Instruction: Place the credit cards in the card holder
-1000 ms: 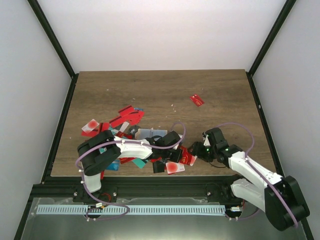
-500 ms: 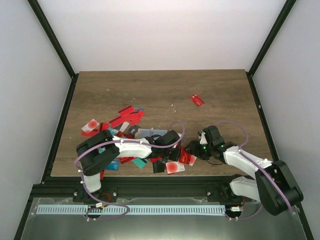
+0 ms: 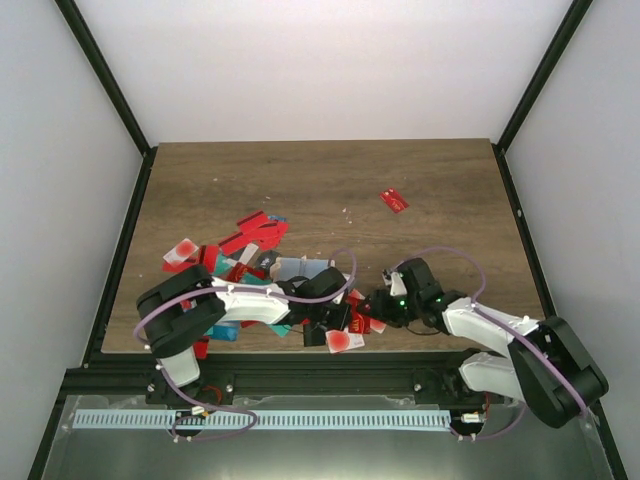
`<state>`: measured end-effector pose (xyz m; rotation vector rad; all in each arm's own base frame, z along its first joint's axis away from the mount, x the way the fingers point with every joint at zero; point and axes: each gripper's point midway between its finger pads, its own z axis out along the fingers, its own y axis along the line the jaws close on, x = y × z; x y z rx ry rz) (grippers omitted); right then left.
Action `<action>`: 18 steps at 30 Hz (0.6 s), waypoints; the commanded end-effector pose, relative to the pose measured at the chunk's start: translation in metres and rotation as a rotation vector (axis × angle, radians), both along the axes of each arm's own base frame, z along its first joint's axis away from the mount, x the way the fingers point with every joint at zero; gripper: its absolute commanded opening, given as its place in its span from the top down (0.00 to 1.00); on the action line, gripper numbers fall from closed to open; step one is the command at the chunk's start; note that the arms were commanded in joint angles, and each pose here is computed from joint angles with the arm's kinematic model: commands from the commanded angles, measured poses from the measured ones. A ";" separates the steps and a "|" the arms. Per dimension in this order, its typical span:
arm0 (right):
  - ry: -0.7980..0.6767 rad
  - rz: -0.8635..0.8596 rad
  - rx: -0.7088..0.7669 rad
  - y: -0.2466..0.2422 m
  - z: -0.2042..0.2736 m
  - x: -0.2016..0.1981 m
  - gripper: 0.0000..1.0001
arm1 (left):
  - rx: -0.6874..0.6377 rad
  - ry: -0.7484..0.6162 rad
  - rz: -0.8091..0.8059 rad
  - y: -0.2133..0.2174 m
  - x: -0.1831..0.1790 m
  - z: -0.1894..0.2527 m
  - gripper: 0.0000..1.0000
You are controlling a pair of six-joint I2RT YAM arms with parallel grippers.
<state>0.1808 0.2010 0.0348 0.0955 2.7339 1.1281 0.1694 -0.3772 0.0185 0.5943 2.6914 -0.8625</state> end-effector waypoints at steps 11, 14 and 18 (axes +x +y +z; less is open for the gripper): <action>0.161 0.083 0.028 0.008 -0.007 -0.056 0.44 | -0.028 0.038 -0.050 0.008 -0.033 0.003 0.91; 0.158 0.088 -0.004 0.003 -0.008 -0.058 0.44 | -0.027 0.028 -0.054 0.005 -0.033 0.007 0.91; 0.135 0.090 -0.046 -0.003 -0.001 -0.057 0.44 | 0.000 -0.002 -0.029 0.011 -0.028 0.014 0.91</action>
